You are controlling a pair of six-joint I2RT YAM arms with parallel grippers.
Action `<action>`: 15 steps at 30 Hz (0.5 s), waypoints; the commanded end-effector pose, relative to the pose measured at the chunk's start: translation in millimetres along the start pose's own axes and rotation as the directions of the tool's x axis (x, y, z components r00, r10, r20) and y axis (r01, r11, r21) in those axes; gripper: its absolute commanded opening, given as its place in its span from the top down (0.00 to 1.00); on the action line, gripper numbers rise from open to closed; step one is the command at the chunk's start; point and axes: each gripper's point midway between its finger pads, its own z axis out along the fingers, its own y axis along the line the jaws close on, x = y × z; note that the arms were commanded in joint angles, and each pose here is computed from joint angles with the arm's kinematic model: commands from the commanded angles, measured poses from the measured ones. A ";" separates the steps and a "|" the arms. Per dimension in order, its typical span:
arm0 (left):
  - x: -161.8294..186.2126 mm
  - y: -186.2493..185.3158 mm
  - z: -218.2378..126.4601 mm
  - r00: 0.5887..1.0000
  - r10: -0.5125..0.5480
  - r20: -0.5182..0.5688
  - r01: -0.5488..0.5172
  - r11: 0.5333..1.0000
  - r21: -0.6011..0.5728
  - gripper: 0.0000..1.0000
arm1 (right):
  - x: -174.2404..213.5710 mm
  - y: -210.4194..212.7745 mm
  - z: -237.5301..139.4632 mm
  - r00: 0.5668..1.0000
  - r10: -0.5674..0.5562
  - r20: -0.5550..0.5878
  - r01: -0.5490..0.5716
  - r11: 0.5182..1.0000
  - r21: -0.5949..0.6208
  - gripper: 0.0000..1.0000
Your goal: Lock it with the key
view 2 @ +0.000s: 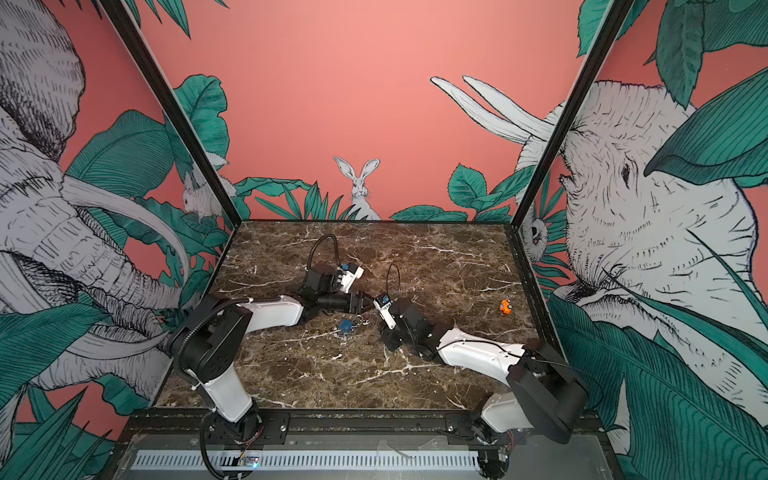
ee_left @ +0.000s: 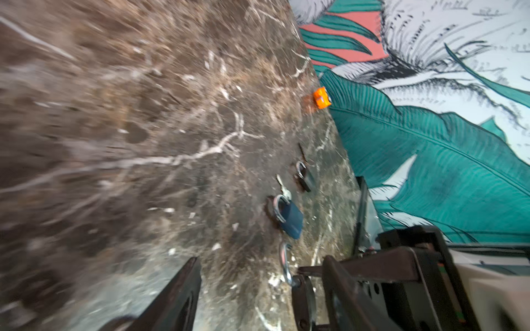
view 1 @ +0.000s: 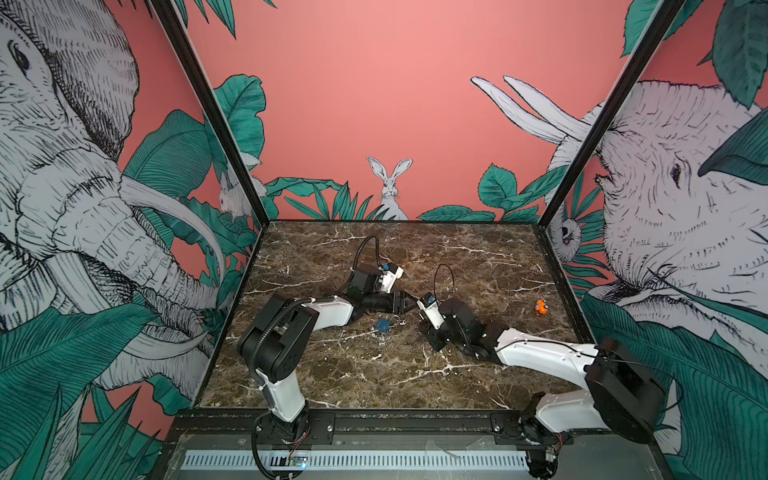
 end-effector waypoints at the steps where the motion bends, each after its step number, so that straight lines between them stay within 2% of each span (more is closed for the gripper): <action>1: 5.8 -16.0 6.8 0.999 -0.014 -0.043 0.017 0.997 0.078 0.36 | -8.4 -3.2 -8.8 0.999 -0.016 0.044 0.015 1.000 0.018 0.77; 15: 7.2 -32.4 19.5 0.997 -0.020 -0.071 0.031 0.989 0.148 0.44 | -11.3 -0.3 -13.1 0.999 -0.031 0.030 0.031 0.999 0.009 0.77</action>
